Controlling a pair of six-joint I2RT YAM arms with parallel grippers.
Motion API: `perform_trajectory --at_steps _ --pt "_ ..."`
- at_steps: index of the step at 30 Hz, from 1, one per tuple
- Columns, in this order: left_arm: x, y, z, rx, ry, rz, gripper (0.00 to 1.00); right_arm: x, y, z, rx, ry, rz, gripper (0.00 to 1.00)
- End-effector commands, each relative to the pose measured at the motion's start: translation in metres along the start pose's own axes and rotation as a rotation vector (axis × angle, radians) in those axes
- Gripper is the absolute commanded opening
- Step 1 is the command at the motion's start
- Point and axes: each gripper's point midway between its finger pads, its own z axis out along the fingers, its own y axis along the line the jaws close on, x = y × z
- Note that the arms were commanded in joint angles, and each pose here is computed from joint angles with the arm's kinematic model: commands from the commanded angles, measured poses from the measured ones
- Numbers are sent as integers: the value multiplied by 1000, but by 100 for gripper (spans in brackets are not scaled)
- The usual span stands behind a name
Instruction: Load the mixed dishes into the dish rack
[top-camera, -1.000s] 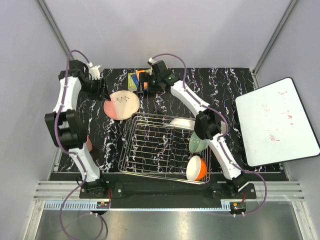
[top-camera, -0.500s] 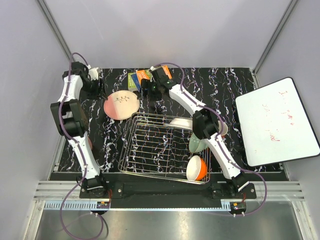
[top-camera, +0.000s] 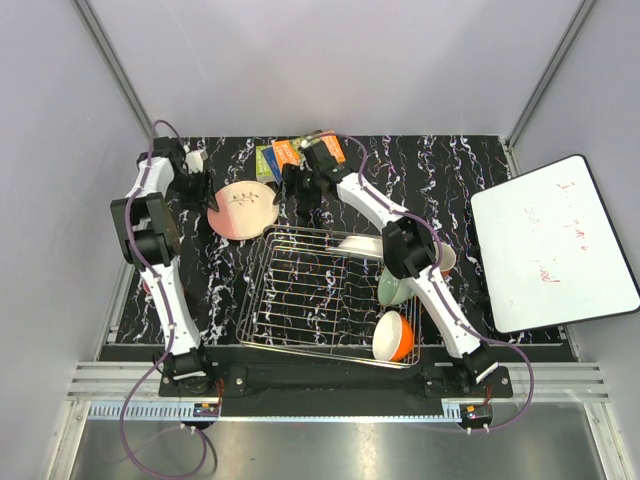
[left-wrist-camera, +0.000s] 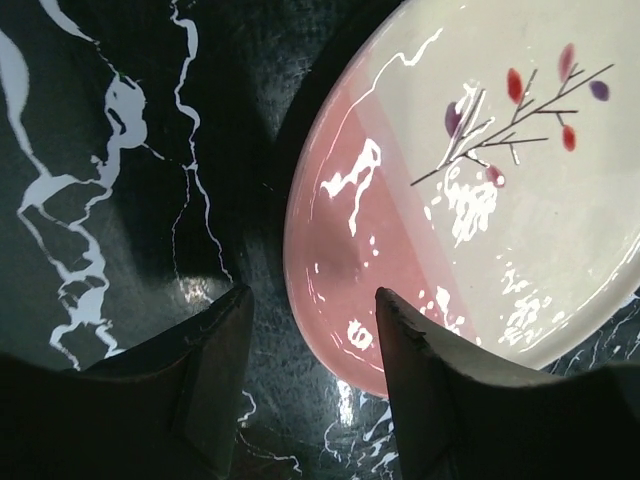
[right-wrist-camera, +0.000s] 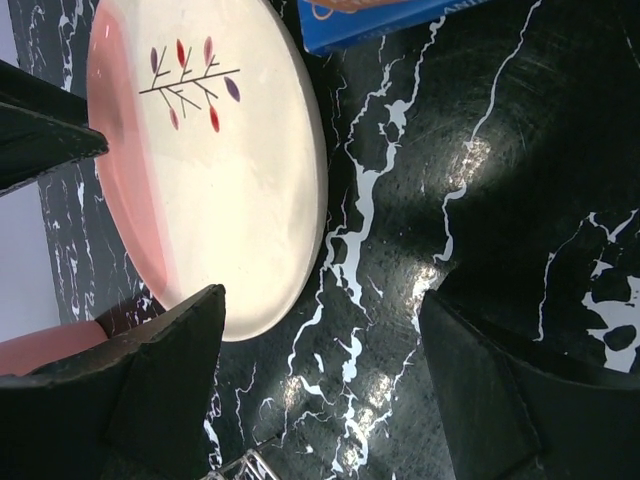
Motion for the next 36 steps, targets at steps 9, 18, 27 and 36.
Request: perform_trajectory --at_steps 9,18,27,36 --pt "-3 -9 22 53 -2 -19 54 0 3 9 -76 5 32 84" --pt "0 -45 21 154 0 52 26 7 4 16 -131 41 77 83" --pt "-1 -70 20 190 2 83 25 16 -6 24 -157 79 143 74" --pt "20 -97 40 224 74 117 25 24 -16 30 -163 106 174 63"
